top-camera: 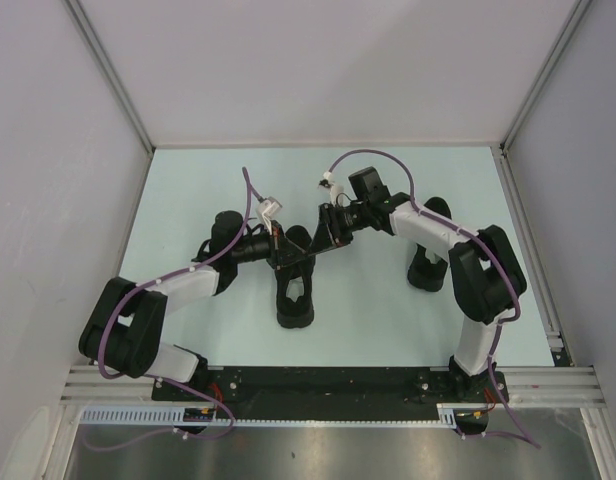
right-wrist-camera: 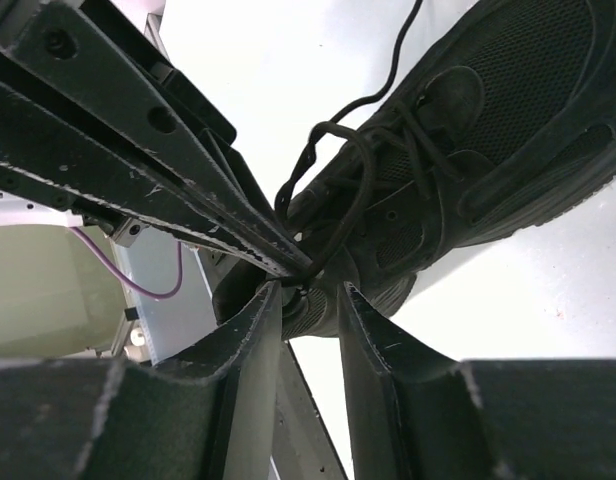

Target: Tie the shoes

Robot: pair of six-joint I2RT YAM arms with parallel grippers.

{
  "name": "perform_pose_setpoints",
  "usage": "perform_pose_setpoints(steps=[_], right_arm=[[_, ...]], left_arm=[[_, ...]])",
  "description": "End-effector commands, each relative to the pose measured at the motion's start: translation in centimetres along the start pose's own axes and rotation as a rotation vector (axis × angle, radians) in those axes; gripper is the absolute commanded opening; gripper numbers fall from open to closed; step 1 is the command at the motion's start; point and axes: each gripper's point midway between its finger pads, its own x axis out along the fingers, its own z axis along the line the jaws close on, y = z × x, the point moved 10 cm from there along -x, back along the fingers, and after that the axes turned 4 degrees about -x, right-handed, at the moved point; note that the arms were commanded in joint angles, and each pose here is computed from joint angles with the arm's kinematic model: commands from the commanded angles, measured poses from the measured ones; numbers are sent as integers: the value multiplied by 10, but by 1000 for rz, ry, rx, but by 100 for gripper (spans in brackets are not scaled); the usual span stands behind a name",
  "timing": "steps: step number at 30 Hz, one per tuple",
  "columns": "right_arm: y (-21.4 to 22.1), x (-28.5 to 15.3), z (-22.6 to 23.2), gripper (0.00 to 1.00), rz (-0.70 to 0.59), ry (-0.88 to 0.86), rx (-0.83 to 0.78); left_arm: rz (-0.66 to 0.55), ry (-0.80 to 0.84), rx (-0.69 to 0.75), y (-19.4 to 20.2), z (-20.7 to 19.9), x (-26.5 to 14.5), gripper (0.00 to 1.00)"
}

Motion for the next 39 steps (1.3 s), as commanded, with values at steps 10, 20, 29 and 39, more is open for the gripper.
perform_pose_setpoints(steps=[10,20,29,39], right_arm=[[-8,4,0,24,-23,-69,-11],[-10,-2,0,0,-34,-62,-5],[-16,-15,6,0,-81,-52,-37],[-18,-24,8,0,-113,-19,-57]], left_arm=[[-32,70,83,-9,-9,-2,0],[-25,69,90,-9,-8,-3,0],[-15,61,95,-8,-8,-4,3],[31,33,152,-7,-7,-21,29]])
